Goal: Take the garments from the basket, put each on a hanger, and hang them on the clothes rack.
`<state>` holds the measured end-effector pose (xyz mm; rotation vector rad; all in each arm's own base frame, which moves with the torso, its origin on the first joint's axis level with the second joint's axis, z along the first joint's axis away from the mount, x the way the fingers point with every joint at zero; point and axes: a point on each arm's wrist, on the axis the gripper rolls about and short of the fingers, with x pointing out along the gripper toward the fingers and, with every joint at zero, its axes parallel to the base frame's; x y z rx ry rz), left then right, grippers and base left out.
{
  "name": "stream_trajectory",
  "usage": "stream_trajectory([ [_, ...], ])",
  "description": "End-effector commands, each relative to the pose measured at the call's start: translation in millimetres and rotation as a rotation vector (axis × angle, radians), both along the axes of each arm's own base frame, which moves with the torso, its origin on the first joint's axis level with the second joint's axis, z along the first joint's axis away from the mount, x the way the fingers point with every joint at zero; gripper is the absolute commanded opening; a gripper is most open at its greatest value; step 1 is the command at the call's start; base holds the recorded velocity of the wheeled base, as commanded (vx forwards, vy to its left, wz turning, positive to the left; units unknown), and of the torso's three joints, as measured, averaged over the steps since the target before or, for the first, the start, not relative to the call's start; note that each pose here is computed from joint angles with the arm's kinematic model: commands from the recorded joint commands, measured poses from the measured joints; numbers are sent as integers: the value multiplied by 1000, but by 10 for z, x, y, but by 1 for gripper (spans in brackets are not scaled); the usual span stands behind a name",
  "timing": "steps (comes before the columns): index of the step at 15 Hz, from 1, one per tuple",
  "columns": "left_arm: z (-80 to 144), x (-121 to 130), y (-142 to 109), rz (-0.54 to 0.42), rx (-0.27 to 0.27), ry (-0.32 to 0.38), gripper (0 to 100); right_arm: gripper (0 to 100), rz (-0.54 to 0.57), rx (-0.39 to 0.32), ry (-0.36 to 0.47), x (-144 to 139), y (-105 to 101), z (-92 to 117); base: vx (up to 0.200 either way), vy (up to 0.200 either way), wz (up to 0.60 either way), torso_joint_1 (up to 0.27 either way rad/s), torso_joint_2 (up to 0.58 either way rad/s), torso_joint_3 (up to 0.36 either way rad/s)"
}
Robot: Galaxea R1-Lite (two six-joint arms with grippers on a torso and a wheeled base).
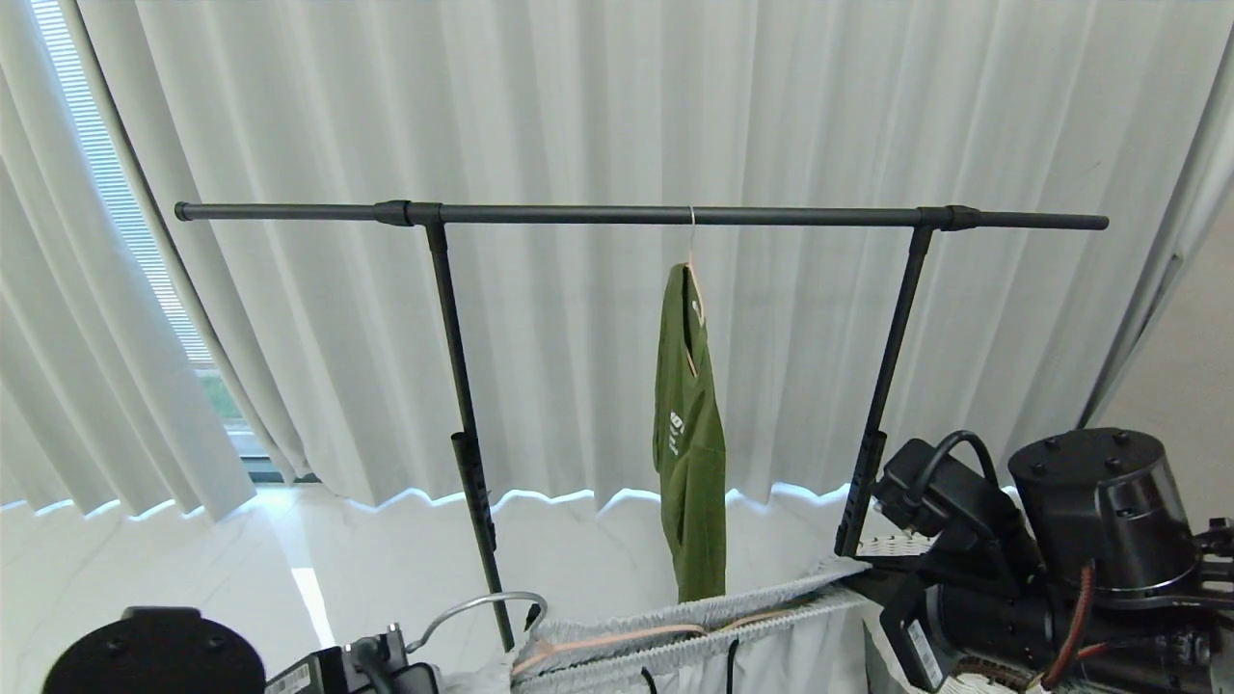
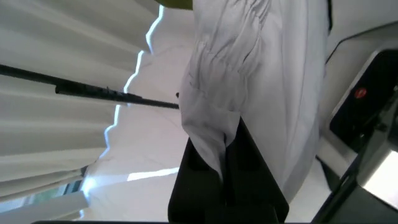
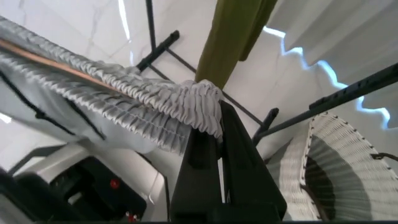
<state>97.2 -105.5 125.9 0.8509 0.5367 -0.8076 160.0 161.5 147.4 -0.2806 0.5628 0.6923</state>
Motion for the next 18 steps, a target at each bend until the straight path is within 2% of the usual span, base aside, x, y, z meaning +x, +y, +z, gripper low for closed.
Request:
stream_trajectory([
  [1, -85, 108, -112, 7, 73, 29, 0, 0, 37, 32, -36, -73, 30, 219, 0, 0, 0, 0, 0, 0],
  [4, -87, 185, -151, 57, 108, 6, 0, 0, 107, 8, -16, -227, 99, 259, 0, 0, 0, 0, 0, 0],
  [7, -37, 217, -184, 75, 71, 3, 0, 0, 175, -16, 1, -367, 173, 226, 0, 0, 0, 0, 0, 0],
  [10, 50, 214, -181, 172, -54, 25, 0, 0, 222, -34, 15, -463, 207, 216, 0, 0, 0, 0, 0, 0],
  [13, 113, 234, -199, 234, -189, 2, 0, 0, 280, -27, 11, -592, 239, 236, 0, 0, 0, 0, 0, 0],
  [14, 133, 231, -199, 233, -214, -15, 0, 100, 296, -41, 21, -631, 240, 213, 0, 0, 0, 0, 0, 0],
  [18, 166, 179, -163, 213, -271, -48, 0, 100, 296, -48, 20, -650, 195, 202, 0, 0, 0, 0, 0, 0],
])
